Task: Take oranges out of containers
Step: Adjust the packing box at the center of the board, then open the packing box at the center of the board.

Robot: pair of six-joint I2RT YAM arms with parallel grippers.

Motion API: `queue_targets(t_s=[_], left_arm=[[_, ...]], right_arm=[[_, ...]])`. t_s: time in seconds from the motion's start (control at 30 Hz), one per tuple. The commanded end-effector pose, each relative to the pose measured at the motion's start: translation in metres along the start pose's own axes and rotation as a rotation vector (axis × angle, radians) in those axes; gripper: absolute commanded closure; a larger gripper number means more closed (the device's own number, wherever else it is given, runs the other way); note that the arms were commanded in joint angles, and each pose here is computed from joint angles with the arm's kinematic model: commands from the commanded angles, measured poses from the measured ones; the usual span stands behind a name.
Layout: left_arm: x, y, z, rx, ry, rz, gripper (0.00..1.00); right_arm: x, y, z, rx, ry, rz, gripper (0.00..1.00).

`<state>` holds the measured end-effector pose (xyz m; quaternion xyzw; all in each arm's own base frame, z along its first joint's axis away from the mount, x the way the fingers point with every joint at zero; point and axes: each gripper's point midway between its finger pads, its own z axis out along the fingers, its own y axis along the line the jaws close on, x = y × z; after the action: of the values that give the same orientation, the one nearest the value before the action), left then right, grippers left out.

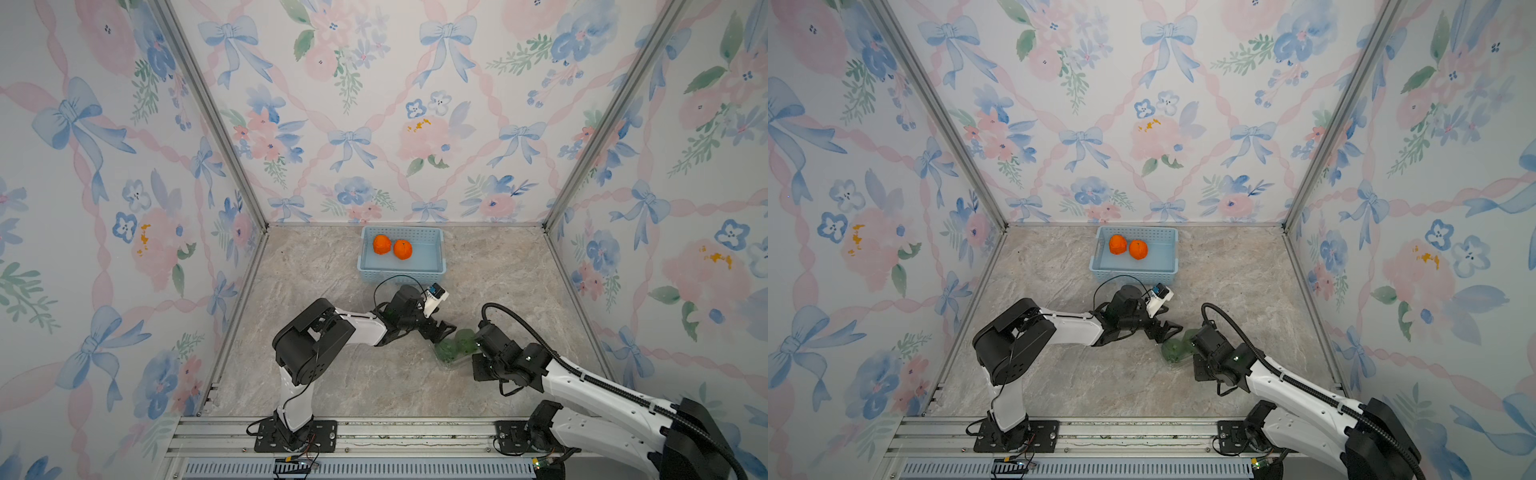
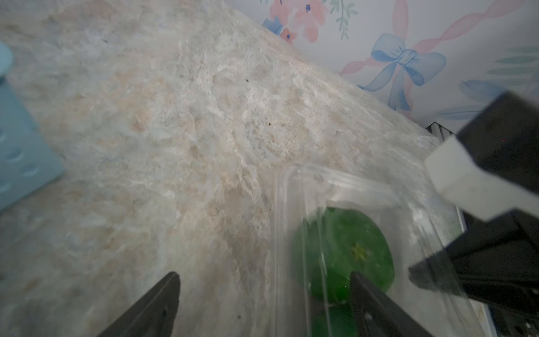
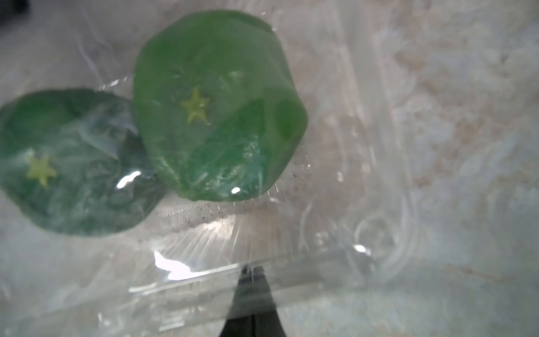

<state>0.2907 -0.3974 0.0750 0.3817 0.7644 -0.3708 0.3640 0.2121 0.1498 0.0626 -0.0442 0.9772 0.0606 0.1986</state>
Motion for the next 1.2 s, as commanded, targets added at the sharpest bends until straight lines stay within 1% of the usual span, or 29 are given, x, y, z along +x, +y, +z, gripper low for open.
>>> queue_targets(t_s=[0.0, 0.17, 0.27, 0.37, 0.5, 0.73, 0.97, 1.17], left_arm=[[-0.001, -0.002, -0.015, -0.021, -0.015, -0.013, 0.08], [0.004, -0.009, -0.032, -0.025, -0.017, -0.044, 0.08], [-0.008, -0.01, -0.046, -0.05, -0.052, -0.041, 0.08], [-0.018, -0.006, -0.049, -0.085, -0.07, -0.025, 0.07], [-0.024, 0.005, -0.037, -0.109, -0.054, -0.027, 0.07], [-0.019, 0.018, -0.016, -0.123, -0.009, -0.036, 0.08], [-0.006, 0.027, -0.009, -0.158, 0.043, -0.032, 0.08], [0.001, 0.028, -0.009, -0.167, 0.06, -0.04, 0.08]], right_arm=[[-0.052, 0.008, 0.009, -0.049, -0.113, -0.045, 0.97], [-0.082, 0.006, 0.024, -0.091, -0.114, -0.036, 0.98], [-0.088, -0.001, 0.026, -0.125, -0.115, 0.01, 0.97], [-0.087, -0.009, 0.026, -0.15, -0.118, 0.048, 0.97], [-0.083, -0.011, 0.024, -0.185, -0.125, 0.081, 0.97], [-0.081, -0.01, 0.021, -0.21, -0.148, 0.112, 0.97], [-0.085, -0.006, 0.018, -0.23, -0.17, 0.107, 0.97], [-0.092, -0.001, 0.016, -0.247, -0.181, 0.094, 0.98]])
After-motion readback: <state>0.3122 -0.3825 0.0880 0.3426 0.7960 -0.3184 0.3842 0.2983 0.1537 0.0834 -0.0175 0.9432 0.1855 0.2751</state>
